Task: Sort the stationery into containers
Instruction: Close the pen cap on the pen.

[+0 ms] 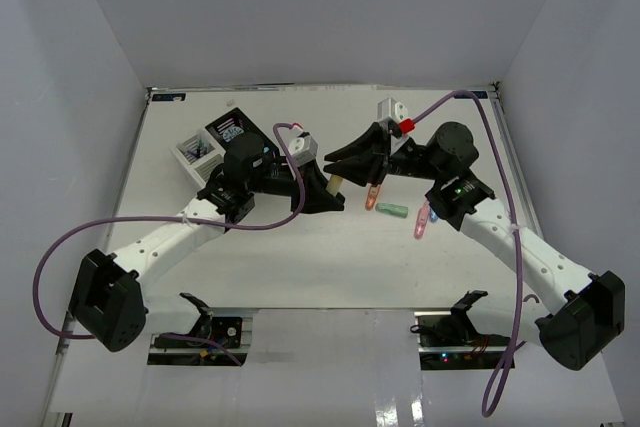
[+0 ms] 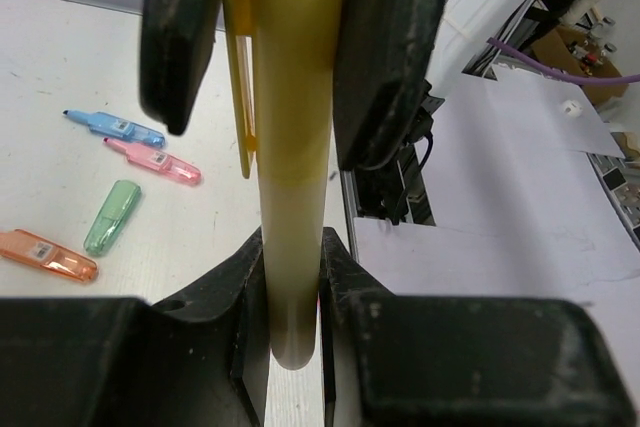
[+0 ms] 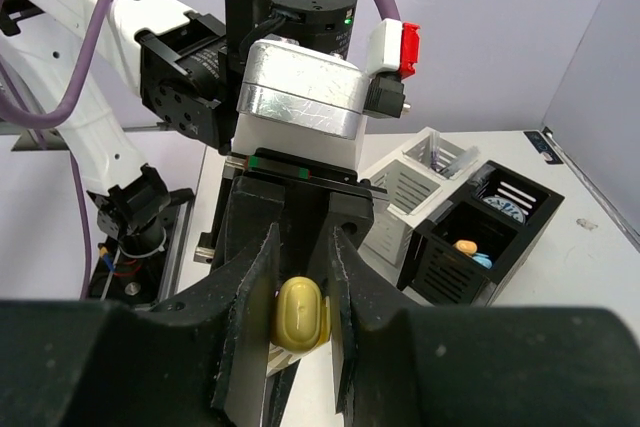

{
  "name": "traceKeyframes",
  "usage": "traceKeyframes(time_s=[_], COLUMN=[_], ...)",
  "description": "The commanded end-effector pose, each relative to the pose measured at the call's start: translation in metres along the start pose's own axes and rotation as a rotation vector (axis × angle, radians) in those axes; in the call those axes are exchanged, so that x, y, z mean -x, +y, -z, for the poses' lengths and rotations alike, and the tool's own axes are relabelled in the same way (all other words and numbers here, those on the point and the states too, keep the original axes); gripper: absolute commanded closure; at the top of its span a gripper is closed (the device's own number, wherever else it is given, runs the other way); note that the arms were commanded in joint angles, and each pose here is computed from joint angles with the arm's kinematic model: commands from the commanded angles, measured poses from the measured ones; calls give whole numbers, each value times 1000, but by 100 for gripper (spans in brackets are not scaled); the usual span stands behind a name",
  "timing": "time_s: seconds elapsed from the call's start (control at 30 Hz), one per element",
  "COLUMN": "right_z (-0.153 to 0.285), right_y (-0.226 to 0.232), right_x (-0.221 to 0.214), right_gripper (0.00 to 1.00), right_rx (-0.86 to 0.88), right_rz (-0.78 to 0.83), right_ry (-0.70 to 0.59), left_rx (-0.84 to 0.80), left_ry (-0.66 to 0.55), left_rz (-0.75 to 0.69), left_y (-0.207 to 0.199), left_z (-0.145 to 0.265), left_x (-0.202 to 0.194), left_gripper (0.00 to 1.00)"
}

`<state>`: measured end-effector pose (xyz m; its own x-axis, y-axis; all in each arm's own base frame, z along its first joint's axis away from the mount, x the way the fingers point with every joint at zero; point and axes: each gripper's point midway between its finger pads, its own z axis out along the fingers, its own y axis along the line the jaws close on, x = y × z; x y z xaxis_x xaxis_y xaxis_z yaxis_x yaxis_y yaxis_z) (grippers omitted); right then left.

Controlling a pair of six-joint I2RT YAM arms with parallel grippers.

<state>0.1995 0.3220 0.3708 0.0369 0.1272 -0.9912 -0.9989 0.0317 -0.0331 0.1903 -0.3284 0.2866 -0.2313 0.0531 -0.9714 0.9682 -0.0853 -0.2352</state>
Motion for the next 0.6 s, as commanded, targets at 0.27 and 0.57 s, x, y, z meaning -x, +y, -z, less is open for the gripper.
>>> traceKeyframes(time_s=[0.27, 0.57], right_z=[2, 1], right_y=[50, 39], right_x=[-78, -48], right_gripper=[88, 80], right_rx=[165, 90], right_rz=[-243, -142], right_ry=[248, 205], left_rx=[74, 57], left_ry=[-219, -63], left_rz=[-340, -217], left_y=[-19, -12], left_z=[10, 11], left_x=[111, 29], left_gripper=[100, 100])
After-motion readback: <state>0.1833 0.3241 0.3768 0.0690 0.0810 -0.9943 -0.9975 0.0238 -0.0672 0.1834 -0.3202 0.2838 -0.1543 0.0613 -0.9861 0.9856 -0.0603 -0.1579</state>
